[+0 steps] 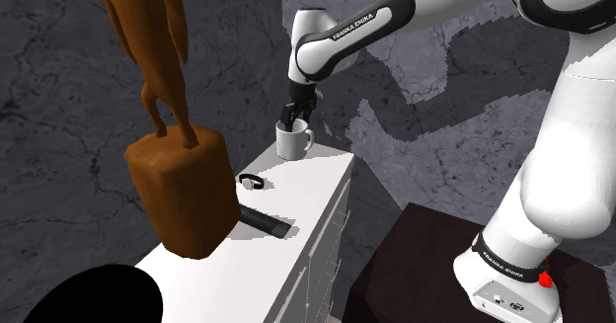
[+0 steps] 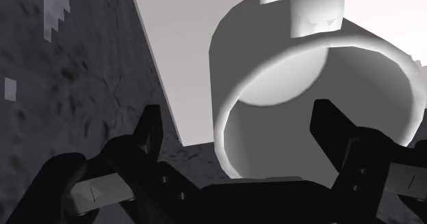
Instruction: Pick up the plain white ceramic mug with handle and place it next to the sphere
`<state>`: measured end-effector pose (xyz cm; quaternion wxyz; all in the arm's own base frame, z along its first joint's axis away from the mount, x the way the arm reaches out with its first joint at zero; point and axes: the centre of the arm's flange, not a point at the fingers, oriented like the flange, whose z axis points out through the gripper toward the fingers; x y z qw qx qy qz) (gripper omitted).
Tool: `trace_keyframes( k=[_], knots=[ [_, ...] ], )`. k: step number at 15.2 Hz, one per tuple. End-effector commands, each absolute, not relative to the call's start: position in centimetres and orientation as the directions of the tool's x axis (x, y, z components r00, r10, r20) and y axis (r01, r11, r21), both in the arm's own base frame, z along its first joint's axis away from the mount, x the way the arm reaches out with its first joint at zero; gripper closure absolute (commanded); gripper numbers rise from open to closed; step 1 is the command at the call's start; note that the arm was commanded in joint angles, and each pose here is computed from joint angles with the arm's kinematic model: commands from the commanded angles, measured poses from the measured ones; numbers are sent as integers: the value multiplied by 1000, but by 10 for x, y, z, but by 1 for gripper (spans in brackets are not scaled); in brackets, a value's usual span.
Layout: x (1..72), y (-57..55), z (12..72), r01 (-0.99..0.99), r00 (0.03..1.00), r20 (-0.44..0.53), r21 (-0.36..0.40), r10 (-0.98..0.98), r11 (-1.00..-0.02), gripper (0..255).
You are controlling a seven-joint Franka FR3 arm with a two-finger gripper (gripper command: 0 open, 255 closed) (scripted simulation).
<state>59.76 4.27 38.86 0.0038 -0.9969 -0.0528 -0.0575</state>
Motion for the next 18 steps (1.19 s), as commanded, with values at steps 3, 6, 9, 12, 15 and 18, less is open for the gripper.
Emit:
trace_keyframes(
  k=[3, 6, 9, 12, 15, 18],
  knots=[
    [596, 32, 381, 88, 991, 98, -3, 87, -996, 0],
    [595, 32, 380, 87, 991, 98, -3, 87, -996, 255],
    [596, 30, 381, 87, 991, 98, -3, 87, -996, 255],
    [592, 33, 380, 87, 991, 98, -3, 87, -996, 255],
    [596, 32, 391, 88, 991, 98, -3, 87, -996, 255],
    [596, 32, 407, 88, 991, 98, -3, 87, -996, 255]
  ],
)
